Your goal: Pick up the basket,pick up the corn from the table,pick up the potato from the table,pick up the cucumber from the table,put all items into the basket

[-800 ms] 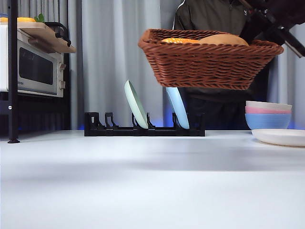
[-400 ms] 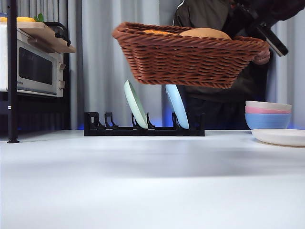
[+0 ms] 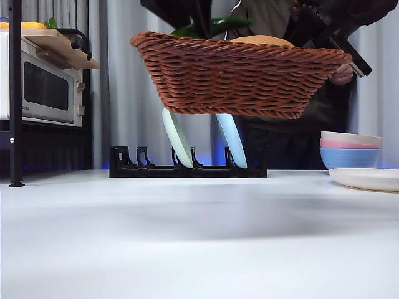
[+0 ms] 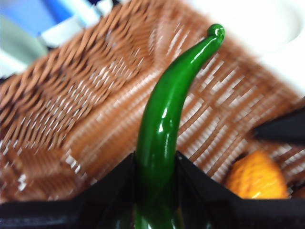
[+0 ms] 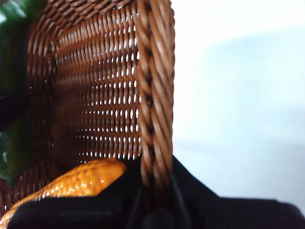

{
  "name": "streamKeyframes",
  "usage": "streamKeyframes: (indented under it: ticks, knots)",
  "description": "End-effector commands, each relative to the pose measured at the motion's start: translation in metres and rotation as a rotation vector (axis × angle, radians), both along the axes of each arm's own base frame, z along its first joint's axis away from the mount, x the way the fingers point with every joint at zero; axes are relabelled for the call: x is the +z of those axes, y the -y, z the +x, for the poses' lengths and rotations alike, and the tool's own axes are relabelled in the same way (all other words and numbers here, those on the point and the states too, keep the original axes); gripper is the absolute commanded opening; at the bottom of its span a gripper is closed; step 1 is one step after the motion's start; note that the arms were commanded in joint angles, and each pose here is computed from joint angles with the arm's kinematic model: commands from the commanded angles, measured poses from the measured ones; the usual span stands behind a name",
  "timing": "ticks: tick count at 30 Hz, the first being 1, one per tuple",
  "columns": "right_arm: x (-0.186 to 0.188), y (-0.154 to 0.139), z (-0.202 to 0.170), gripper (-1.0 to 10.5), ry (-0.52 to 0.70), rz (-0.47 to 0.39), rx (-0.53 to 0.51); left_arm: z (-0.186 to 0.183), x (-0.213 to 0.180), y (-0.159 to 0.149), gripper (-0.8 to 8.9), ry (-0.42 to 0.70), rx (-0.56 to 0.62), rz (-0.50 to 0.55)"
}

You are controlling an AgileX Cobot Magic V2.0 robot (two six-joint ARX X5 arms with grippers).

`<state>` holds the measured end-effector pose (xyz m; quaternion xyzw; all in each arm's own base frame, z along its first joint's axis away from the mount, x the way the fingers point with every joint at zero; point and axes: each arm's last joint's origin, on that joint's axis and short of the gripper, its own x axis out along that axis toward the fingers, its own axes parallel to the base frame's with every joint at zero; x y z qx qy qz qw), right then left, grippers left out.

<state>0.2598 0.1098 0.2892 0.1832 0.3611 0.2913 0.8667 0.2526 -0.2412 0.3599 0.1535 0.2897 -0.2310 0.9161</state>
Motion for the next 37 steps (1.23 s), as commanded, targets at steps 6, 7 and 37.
streamKeyframes:
  ticks: [6,7,37]
  knots:
    - [0.008,-0.001,0.0,-0.2,0.032,0.022,0.003,0.005,-0.001,-0.006,5.5,-0.01,0.022,0.02]
    - [0.008,-0.001,0.0,-0.2,0.032,0.021,0.003,0.005,-0.001,-0.006,5.5,-0.008,0.022,0.018]
    - [-0.112,-0.016,0.053,0.8,-0.401,-0.114,-0.149,-0.055,0.107,-0.063,5.34,0.182,0.029,-0.176]
